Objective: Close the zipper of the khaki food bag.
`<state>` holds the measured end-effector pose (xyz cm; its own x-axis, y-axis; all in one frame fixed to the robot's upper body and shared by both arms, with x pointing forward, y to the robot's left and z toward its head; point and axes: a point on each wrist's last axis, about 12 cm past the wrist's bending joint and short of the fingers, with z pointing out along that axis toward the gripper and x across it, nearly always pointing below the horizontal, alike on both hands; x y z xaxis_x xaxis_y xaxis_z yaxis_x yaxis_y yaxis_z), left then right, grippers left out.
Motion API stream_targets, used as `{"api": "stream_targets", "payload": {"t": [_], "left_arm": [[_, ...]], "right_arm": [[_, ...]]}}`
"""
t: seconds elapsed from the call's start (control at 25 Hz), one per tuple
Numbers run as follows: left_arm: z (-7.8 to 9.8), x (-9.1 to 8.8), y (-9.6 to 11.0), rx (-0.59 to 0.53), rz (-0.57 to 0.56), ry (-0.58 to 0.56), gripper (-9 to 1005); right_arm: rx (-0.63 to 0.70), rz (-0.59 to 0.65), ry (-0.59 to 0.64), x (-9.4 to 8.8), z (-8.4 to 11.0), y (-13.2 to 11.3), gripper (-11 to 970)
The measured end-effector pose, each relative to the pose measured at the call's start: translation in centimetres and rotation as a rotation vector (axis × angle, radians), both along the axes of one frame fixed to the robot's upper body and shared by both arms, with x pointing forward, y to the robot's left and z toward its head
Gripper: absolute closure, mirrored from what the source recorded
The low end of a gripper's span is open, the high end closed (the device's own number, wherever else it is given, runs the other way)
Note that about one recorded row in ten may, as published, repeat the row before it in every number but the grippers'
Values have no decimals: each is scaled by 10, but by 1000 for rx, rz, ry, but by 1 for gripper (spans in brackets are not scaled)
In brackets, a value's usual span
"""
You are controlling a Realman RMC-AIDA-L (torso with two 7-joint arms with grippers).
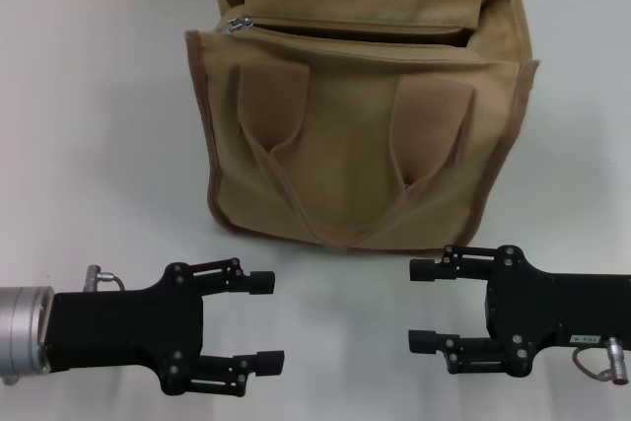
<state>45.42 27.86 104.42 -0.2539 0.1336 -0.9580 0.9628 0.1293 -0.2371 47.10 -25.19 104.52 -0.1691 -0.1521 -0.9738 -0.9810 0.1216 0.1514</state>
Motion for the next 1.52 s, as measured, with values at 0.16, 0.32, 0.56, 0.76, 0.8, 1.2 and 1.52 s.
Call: {"api": "stream_targets", "payload": {"t": [0.16,0.32,0.56,0.76,0.8,1.2,1.52], "left_arm": [[0,0,0,-1,-2,-1,166],[1,0,0,-1,-2,-2,166],[3,1,0,-18,2,-8,167],[19,7,0,-164,79,-76,166],[23,9,0,-208,111,-100,166],[35,37,22,-407,594,-233,166],[16,69,41,-125,827,-256,167]], "right_arm": [[0,1,-4,0,0,0,249],[-1,1,-6,0,0,0,250],[0,1,-7,0,0,0,250],[2,-11,-7,0,0,-1,250],[3,-13,-7,0,0,-1,250],[6,-21,-6,-1,-1,-2,251],[4,-25,-4,-1,-1,-2,251]]}}
